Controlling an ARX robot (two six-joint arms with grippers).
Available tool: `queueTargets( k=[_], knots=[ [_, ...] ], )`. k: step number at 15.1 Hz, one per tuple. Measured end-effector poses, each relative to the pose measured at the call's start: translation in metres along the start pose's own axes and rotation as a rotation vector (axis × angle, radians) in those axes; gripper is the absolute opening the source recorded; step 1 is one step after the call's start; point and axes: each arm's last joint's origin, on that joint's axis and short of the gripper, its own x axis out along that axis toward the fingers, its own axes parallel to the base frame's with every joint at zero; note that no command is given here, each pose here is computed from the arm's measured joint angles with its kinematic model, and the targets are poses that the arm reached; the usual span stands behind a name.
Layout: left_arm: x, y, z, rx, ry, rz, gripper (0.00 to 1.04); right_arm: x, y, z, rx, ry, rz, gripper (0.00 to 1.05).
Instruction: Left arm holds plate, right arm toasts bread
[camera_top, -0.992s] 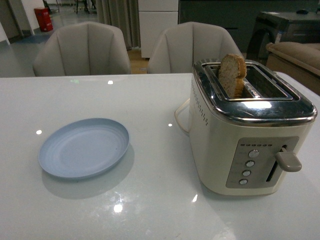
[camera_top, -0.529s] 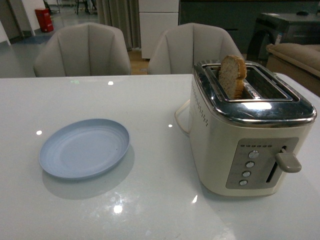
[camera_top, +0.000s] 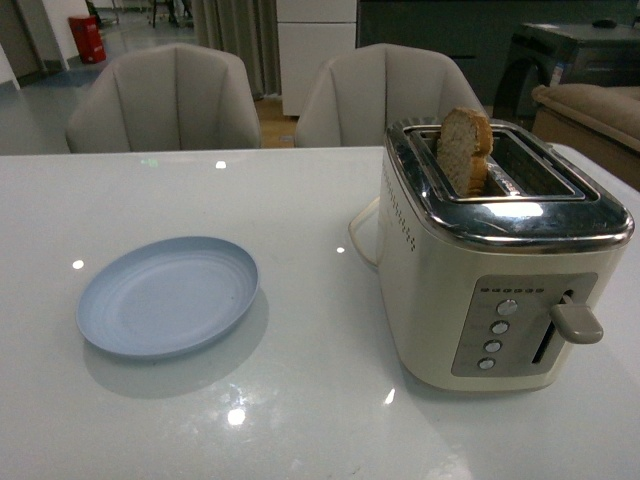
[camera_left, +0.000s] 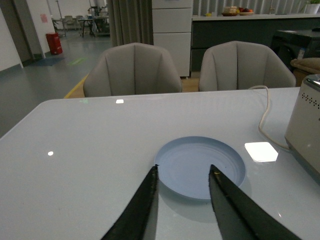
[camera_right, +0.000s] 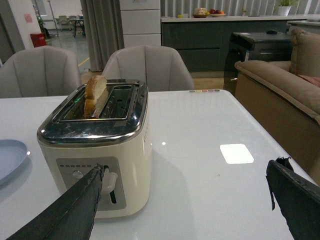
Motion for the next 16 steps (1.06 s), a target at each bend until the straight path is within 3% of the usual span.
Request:
queueTargets(
  k=[5, 16],
  knots=[
    [0.0, 0.0, 0.0, 0.0, 0.0, 0.0, 0.96, 0.0, 0.0, 0.0, 0.0, 0.0, 0.0, 0.98],
    [0.0, 0.0, 0.0, 0.0, 0.0, 0.0, 0.98, 0.0, 0.0, 0.0, 0.0, 0.0, 0.0, 0.98]
  ],
)
